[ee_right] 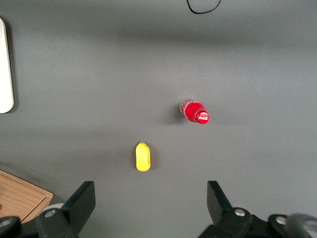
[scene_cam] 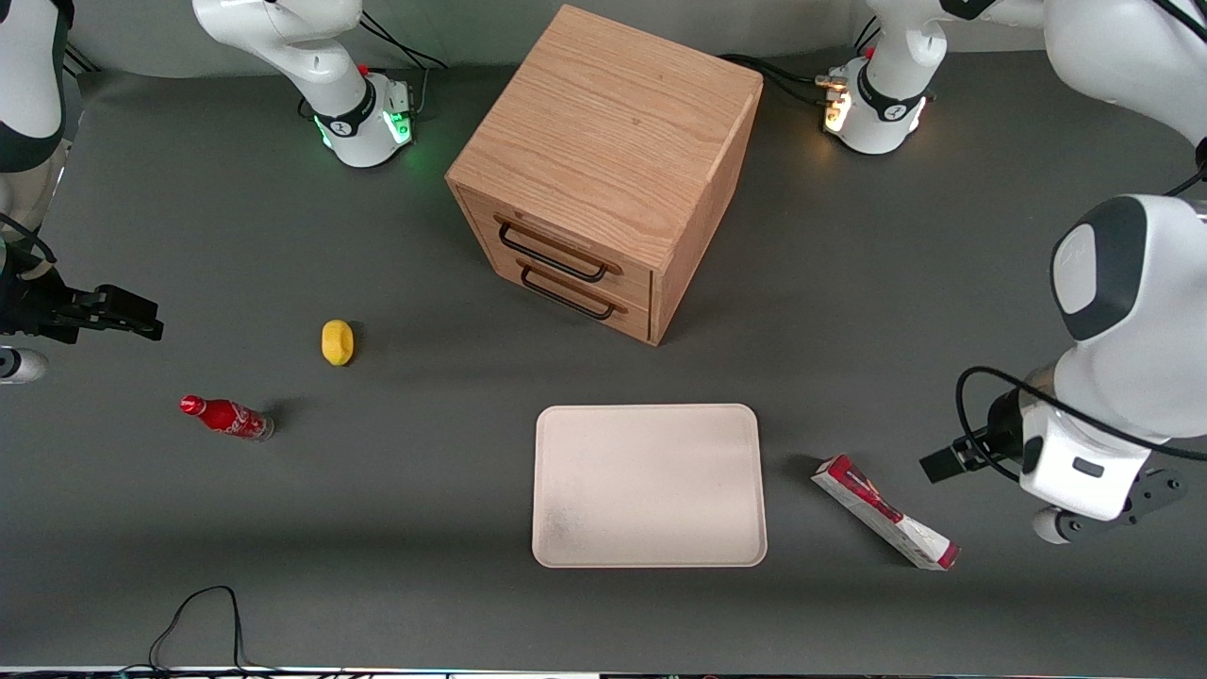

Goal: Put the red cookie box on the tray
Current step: 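Move the left gripper down over the red cookie box beside the tray, then close the left gripper on the end of the red cookie box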

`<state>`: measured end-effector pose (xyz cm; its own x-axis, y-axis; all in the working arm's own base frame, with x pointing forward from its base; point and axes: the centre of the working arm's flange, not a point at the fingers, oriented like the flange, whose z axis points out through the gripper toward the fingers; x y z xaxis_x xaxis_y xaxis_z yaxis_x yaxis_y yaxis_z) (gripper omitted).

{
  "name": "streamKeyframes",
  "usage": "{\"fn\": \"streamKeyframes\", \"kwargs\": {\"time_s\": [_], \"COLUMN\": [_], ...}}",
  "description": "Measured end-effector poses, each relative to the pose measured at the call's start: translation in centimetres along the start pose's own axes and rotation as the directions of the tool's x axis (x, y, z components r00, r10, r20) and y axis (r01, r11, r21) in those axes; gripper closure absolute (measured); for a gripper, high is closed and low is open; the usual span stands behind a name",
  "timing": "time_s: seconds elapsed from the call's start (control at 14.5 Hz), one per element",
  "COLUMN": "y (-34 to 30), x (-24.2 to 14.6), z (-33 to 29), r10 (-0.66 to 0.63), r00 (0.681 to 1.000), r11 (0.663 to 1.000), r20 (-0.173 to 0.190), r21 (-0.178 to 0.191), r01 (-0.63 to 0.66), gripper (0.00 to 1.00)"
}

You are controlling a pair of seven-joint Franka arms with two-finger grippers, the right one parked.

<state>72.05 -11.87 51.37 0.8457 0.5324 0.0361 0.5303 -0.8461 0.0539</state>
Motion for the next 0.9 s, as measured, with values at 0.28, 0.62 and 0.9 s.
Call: {"fn": "streamKeyframes", "kwargs": {"time_s": [0.28, 0.62, 0.9], "y": [-0.6, -0.2, 0.5], "x": [0.6, 2.0, 3.1], "z": [0.3, 6.4, 13.0], "r10": [-0.412, -0.475, -0.478], "r00": [0.911, 0.88, 0.878], "r11": [0.911, 0.88, 0.878], "r20": [0.001, 0.012, 0.01], "r21": [0.004, 0.026, 0.016], "r01": [0.412, 0.475, 0.478], "gripper": [0.0, 0.0, 0.0]}}
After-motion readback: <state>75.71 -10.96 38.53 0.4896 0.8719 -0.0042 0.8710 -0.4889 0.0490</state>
